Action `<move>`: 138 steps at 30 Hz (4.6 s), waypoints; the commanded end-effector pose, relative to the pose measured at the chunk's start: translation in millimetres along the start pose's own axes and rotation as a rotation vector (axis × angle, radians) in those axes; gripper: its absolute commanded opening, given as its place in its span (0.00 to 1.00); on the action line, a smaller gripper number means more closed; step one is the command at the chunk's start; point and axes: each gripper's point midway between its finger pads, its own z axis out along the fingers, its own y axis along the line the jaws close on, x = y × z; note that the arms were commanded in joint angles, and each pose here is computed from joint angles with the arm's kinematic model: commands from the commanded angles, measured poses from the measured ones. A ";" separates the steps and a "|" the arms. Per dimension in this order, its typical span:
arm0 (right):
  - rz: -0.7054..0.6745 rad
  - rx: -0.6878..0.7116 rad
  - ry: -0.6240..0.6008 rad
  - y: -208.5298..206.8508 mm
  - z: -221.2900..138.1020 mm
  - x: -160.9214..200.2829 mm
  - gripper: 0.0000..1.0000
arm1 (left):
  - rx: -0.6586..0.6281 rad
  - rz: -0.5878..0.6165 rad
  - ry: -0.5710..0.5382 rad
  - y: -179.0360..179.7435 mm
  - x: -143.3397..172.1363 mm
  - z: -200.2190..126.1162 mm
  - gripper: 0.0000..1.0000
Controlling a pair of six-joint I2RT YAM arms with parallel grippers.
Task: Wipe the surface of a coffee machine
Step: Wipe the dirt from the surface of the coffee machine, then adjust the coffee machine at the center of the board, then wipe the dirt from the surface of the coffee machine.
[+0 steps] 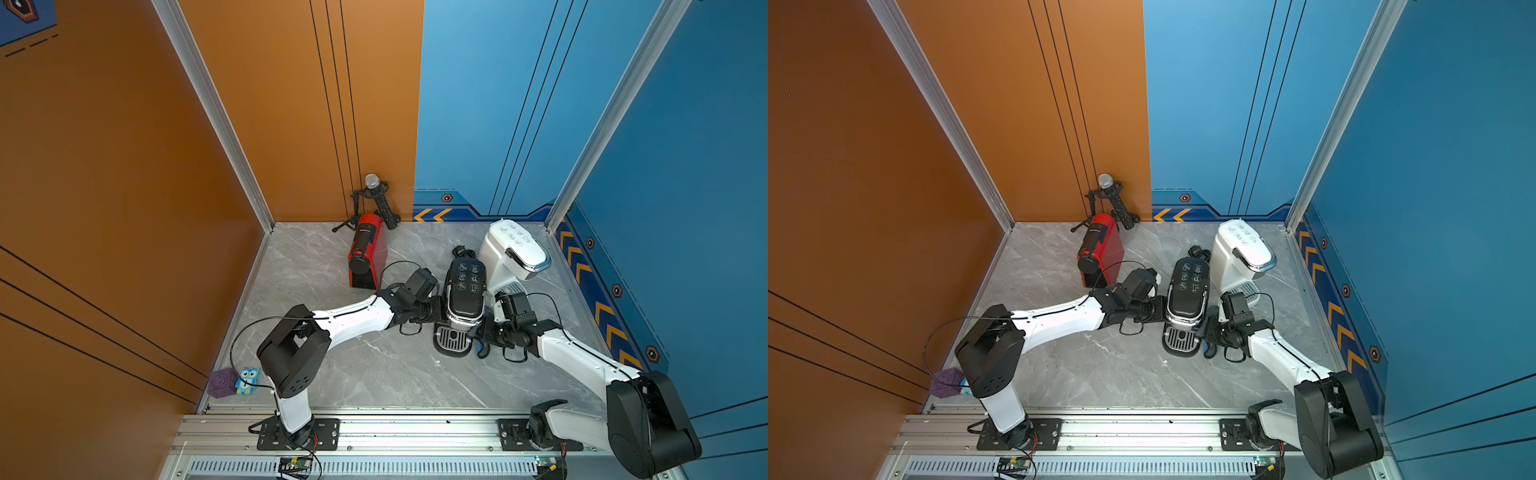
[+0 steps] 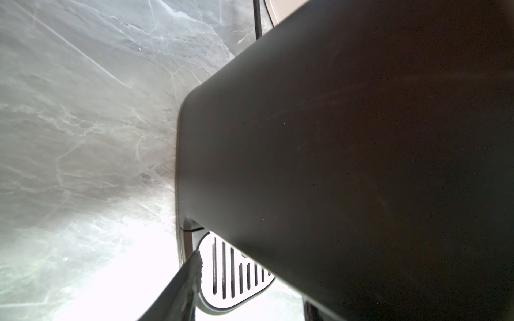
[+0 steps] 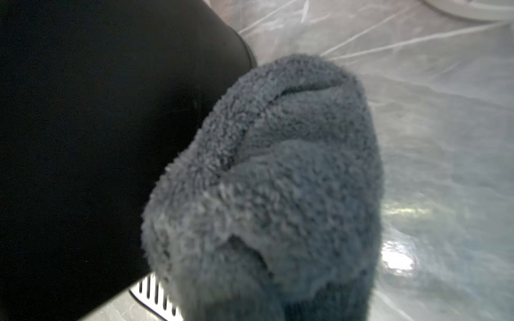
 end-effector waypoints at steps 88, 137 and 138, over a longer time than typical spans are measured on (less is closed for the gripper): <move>-0.096 -0.206 -0.208 86.6 -64.1 -203.3 0.13 | -1.014 0.453 -0.203 156.3 58.4 -20.0 0.96; -0.153 -0.286 -0.198 127.7 -76.8 -131.1 0.12 | -0.910 0.432 -0.212 128.3 26.9 -40.3 0.98; -0.148 -0.275 -0.185 123.2 -67.2 -126.4 0.12 | -0.909 0.431 -0.213 127.9 26.8 -40.6 0.98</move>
